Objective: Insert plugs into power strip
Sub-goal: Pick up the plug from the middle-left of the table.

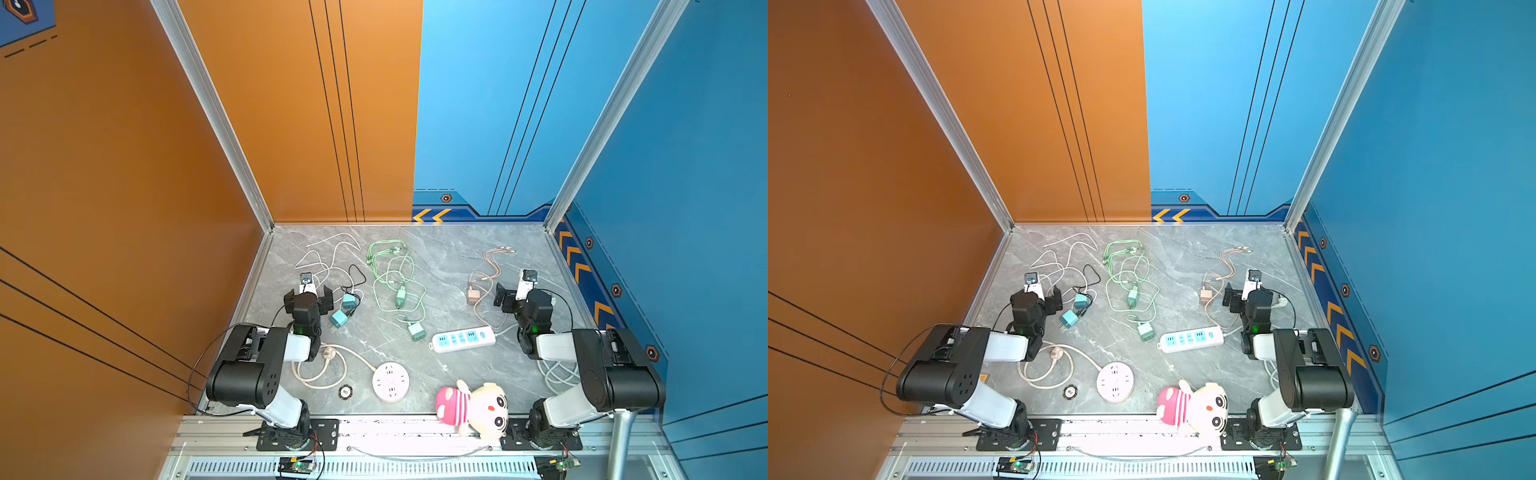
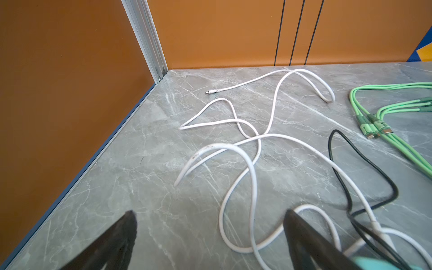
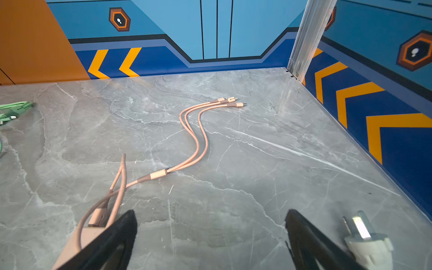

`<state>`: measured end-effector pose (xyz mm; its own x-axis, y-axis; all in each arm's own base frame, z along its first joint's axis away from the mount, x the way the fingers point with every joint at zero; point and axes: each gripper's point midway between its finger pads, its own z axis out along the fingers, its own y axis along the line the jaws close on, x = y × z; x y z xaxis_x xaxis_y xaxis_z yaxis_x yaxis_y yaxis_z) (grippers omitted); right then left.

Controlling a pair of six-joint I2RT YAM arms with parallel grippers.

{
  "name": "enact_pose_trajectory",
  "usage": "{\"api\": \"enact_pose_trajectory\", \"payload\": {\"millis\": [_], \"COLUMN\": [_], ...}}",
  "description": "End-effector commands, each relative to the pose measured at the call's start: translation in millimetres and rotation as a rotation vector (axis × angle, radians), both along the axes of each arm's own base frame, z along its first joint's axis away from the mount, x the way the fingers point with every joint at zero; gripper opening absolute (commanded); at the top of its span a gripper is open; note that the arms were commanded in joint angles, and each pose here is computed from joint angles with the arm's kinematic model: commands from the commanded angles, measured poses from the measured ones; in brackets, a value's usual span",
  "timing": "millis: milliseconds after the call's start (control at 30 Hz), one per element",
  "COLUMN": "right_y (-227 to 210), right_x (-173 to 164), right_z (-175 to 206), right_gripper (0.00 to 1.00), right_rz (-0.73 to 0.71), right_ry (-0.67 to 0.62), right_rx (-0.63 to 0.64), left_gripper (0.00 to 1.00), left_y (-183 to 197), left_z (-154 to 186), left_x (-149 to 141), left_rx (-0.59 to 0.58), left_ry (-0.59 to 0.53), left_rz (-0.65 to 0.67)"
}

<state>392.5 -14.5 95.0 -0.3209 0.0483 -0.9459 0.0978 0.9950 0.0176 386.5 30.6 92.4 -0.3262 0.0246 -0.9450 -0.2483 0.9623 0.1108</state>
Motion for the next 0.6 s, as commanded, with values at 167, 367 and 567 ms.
{"api": "enact_pose_trajectory", "payload": {"millis": [167, 367, 567], "right_y": [3.2, 3.2, 3.2], "right_x": [2.5, 2.6, 2.4], "right_z": [-2.7, -2.5, -2.7], "right_gripper": [1.00, 1.00, 1.00], "right_rz": [0.010, 0.011, 0.011], "right_ry": [0.011, 0.010, 0.010], "right_rx": [0.013, 0.014, 0.014], "left_gripper": [0.98, 0.98, 0.98], "left_y": [-2.1, -2.0, -2.1], "left_z": [2.0, 1.7, 1.6], "left_x": [3.0, 3.2, 3.0], "left_rx": [-0.008, -0.009, -0.009], "left_ry": [-0.009, -0.009, -0.008], "left_rz": [-0.006, -0.007, -0.007]}}
